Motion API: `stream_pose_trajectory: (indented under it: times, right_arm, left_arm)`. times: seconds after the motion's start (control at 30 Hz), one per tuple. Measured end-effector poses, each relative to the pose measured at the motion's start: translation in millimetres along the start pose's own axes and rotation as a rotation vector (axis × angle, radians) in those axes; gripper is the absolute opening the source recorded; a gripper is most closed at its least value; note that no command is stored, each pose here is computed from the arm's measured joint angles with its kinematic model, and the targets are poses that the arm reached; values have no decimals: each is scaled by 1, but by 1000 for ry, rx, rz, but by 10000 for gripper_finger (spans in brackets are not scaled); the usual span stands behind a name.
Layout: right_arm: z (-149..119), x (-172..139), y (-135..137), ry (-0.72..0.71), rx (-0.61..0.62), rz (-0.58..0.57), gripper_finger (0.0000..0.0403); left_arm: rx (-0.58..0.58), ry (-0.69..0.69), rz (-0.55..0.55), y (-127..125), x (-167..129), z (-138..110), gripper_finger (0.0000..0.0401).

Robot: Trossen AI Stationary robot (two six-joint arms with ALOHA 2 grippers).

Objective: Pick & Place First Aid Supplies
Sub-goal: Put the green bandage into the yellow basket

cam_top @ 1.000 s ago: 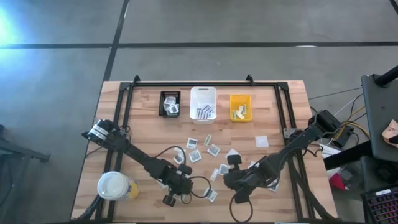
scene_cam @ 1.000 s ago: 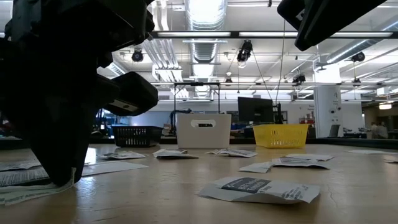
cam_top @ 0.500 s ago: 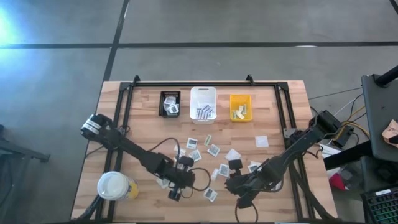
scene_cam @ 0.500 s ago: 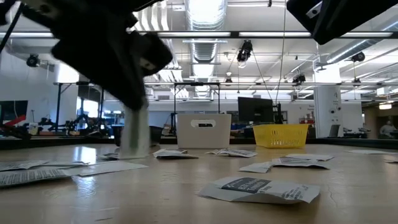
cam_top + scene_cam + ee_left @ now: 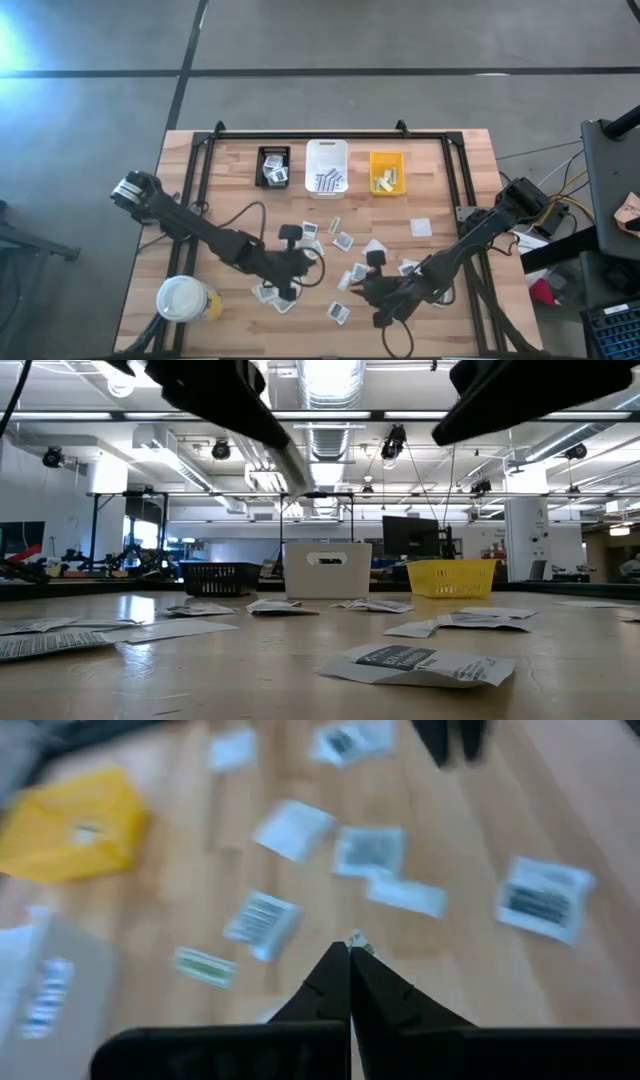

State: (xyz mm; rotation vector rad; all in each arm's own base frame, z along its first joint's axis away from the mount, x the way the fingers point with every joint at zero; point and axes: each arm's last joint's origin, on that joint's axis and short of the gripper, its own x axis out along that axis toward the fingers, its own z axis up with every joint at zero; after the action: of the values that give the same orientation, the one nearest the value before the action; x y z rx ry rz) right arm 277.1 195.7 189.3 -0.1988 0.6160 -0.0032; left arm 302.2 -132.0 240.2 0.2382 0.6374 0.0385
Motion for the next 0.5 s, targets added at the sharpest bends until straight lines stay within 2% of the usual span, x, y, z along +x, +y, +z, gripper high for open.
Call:
stream_pose_trajectory:
  times: [0.17, 0.33, 0.5]
  right_arm:
    - [2, 6, -8, -53, -23, -39, 56]
    - [5, 15, -26, -50, 40, -111, 60]
    - [8, 22, -39, -44, 66, -147, 89]
  left_arm:
    - [-54, -142, 37, 9, -5, -7, 1]
    - [-125, -341, 43, 15, -6, -24, 1]
    - [-139, -462, 59, 19, -6, -41, 1]
